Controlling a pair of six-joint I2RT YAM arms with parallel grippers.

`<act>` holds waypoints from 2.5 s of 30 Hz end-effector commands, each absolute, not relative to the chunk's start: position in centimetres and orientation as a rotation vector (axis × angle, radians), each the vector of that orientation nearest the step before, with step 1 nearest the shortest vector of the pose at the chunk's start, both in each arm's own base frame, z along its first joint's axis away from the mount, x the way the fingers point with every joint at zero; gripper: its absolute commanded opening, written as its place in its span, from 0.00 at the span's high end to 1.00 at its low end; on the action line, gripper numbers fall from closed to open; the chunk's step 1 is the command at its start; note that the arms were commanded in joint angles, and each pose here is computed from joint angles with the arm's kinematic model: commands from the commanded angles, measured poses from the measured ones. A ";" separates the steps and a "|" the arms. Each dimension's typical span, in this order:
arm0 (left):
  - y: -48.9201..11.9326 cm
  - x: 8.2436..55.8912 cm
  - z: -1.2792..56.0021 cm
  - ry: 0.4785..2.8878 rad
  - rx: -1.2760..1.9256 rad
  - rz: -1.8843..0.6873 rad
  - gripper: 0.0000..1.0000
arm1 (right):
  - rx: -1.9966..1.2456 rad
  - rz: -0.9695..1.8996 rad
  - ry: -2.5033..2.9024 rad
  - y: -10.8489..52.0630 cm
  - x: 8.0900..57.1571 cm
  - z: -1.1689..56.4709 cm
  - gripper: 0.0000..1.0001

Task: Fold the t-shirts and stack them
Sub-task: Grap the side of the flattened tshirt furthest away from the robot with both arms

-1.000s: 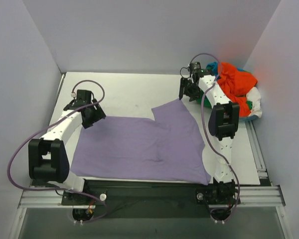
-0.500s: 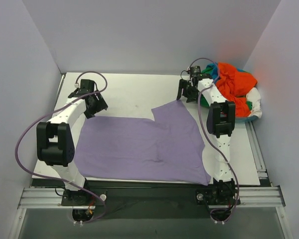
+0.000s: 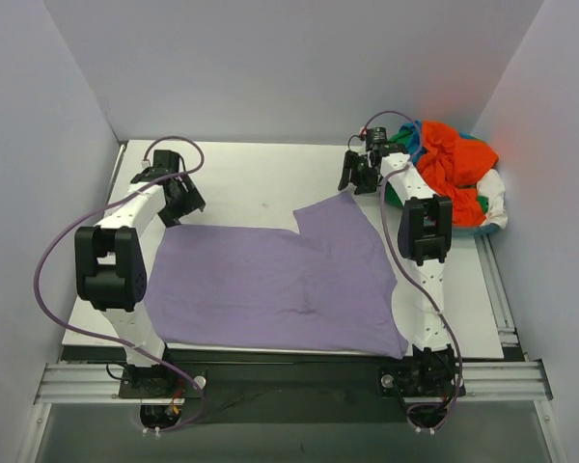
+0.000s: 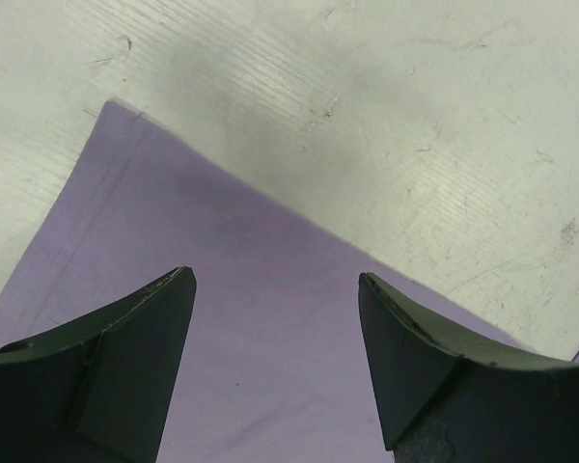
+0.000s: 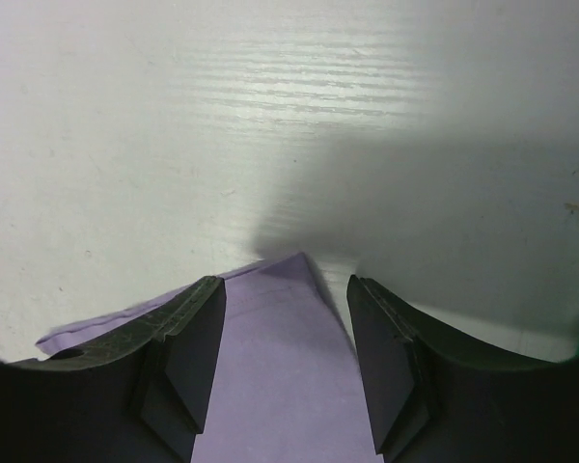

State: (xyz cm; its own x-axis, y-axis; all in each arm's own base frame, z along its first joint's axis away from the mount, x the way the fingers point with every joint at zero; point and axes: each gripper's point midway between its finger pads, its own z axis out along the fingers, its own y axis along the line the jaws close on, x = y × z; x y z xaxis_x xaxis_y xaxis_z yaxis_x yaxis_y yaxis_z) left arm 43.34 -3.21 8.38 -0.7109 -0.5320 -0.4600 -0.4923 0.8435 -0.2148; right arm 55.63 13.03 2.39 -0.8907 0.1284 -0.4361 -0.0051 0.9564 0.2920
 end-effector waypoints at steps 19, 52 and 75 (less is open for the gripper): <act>0.5 44.1 9.0 2.480 -0.758 -0.069 0.21 | 0.001 0.212 2.684 13.8 54.6 1.3 0.89; 6.0 46.6 4.6 2.538 -0.790 0.153 0.57 | 0.063 0.061 2.666 11.1 53.1 3.8 1.00; 5.3 45.7 2.1 2.609 -0.801 0.134 0.81 | 0.079 0.061 2.661 10.5 53.0 4.3 1.00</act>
State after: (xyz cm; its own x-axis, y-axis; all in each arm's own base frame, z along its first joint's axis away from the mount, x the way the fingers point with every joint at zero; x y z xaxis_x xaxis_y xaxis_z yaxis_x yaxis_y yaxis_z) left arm 45.46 5.11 2.14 -0.7509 -0.5135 -0.4153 -0.5551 0.8314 -0.0243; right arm 53.83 11.73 1.52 -0.8906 0.0554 -0.4515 0.0253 0.9971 0.0724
